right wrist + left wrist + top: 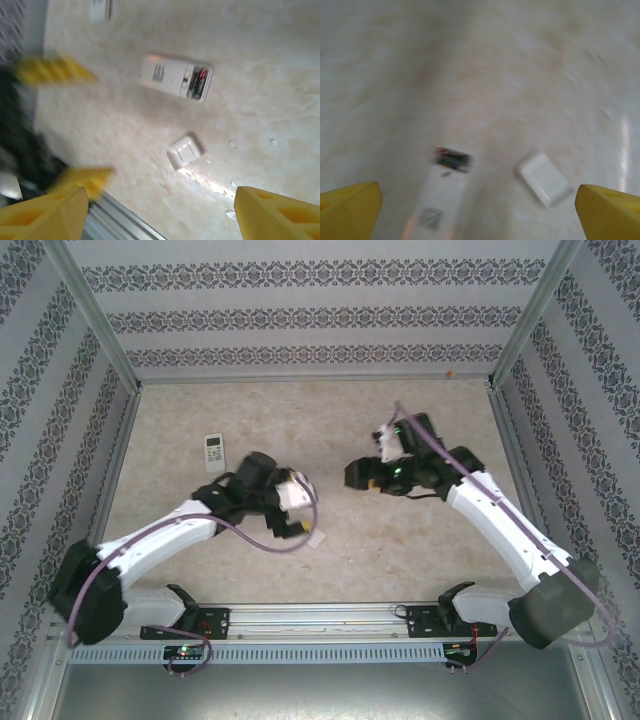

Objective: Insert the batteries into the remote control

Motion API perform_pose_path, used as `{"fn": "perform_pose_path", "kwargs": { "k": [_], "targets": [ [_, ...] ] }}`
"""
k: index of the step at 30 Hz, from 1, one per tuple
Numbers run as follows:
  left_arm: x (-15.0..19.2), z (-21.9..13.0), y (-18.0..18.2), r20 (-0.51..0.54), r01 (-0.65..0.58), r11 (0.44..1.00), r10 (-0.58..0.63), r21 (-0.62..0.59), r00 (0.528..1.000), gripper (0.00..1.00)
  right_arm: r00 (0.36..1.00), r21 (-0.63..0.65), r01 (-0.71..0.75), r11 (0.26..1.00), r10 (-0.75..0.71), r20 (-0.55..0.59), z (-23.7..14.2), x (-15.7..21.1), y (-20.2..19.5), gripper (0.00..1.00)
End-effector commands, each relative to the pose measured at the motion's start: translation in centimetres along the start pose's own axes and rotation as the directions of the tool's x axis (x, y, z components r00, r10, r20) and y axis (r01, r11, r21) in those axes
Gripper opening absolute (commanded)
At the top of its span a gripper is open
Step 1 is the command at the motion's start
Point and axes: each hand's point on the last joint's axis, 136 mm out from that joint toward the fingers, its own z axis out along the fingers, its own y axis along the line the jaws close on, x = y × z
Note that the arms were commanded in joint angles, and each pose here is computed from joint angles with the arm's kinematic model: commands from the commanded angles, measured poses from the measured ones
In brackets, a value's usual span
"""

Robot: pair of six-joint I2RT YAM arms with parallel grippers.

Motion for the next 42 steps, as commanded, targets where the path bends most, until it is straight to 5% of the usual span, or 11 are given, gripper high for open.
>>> {"fn": "perform_pose_path", "kwargs": {
  "k": [1, 4, 9, 12, 19, 29, 33, 37, 42],
  "targets": [
    [0.4, -4.3, 6.9, 0.189, 0.56, 0.813, -0.531, -0.162, 0.826, 1.0, 0.985, 0.231, 0.159, 0.96, -0.139, -0.104, 4.7, 2.4, -3.1, 0.77],
    [2.4, -6.8, 9.1, 0.257, 0.772, 0.62, -0.73, -0.141, 0.633, 1.0, 0.936, 0.357, 0.329, 0.874, -0.249, -0.25, 8.5, 4.9, -3.8, 0.8],
    [5.5, -6.3, 8.5, 0.211, 0.929, 0.37, -0.907, -0.013, 0.364, 1.0, 0.819, 0.307, 0.524, 0.795, -0.371, -0.437, 14.3, 8.2, -3.0, 0.9],
    [6.7, -5.8, 8.3, 0.191, 0.957, 0.288, -0.941, 0.022, 0.279, 1.0, 0.776, 0.298, 0.565, 0.769, -0.373, -0.508, 16.2, 9.3, -3.5, 0.96],
    [7.2, -5.8, 8.5, 0.198, 0.958, 0.285, -0.94, 0.007, 0.278, 1.0, 0.734, 0.305, 0.624, 0.719, -0.406, -0.544, 18.4, 9.5, -3.7, 0.97],
    [8.2, -6.2, 8.2, 0.169, 0.982, 0.188, -0.968, 0.013, 0.183, 1.0, 0.729, 0.277, 0.613, 0.74, -0.394, -0.56, 19.0, 10.0, -3.7, 0.59],
    [7.3, -6.6, 8.0, 0.143, 0.988, 0.137, -0.982, 0.071, 0.126, 1.0, 0.809, 0.278, 0.546, 0.791, -0.41, -0.422, 16.4, 6.7, -1.3, 0.56],
    [5.1, -7.1, 7.7, 0.094, 0.979, 0.134, -0.988, 0.153, 0.12, 1.0, 0.881, 0.215, 0.464, 0.86, -0.421, -0.216, 12.5, 2.2, 2.4, 0.56],
    [0.5, -7.7, 5.8, -0.007, 0.923, 0.236, -0.968, 0.303, 0.25, 0.99, 0.847, 0.065, 0.531, 0.845, -0.532, -0.003, 8.6, -0.9, 8.0, 0.55]
  ]
}}
